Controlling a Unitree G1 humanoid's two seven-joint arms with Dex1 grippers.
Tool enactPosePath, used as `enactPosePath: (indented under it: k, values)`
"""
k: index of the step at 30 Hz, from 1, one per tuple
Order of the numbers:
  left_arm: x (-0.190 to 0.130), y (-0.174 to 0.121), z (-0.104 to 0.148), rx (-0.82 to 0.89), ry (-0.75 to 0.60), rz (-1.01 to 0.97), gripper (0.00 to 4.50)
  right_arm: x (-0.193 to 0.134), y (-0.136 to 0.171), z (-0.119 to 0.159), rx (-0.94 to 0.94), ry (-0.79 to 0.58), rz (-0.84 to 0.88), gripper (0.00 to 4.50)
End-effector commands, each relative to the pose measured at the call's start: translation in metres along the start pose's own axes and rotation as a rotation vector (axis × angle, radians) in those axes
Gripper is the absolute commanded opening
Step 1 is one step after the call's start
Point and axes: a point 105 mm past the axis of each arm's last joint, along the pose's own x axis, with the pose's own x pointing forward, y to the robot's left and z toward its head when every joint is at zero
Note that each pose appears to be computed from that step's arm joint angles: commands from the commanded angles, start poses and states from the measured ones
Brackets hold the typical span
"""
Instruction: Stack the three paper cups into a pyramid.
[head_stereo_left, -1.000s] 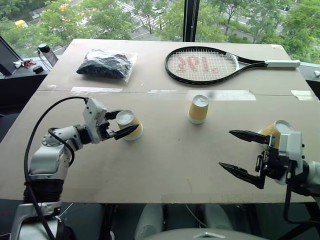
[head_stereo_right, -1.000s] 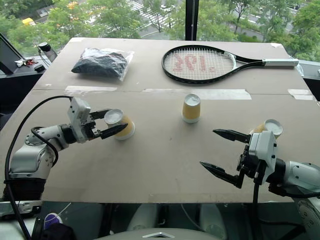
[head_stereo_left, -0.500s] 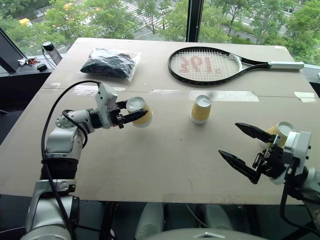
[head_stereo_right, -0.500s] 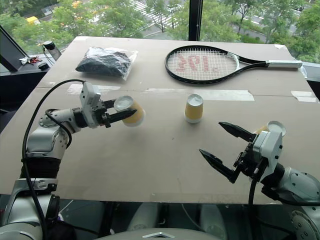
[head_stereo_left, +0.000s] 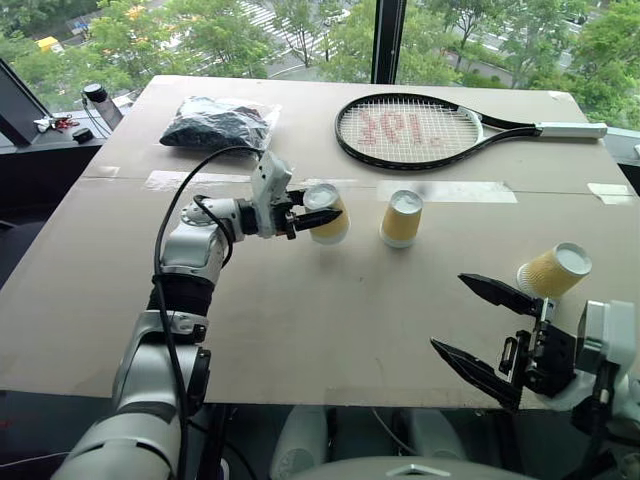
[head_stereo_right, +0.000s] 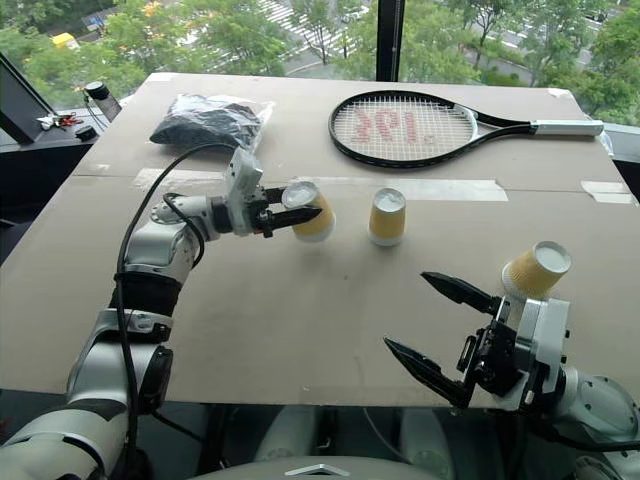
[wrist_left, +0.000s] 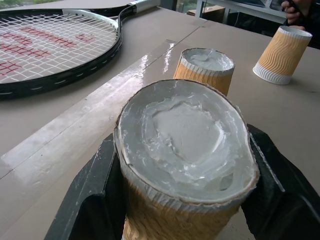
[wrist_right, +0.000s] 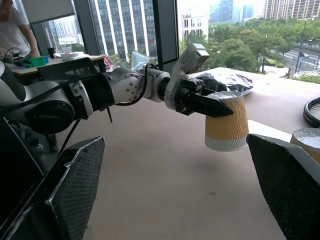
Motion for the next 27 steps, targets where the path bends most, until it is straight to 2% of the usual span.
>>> enactPosePath:
  k: [1, 10, 27]
  values:
    - [0.012, 0.001, 0.013, 0.074, -0.004, -0.031, 2.27, -0.006, 0.004, 0.001, -0.046, 0.006, -0.022, 4.5]
    - [0.044, 0.005, 0.01, 0.121, 0.017, -0.042, 2.27, -0.012, 0.002, -0.007, -0.069, 0.04, -0.101, 4.5]
    - [0.061, 0.005, -0.002, 0.104, 0.021, -0.04, 2.27, -0.015, 0.006, -0.003, -0.088, 0.045, -0.152, 4.5]
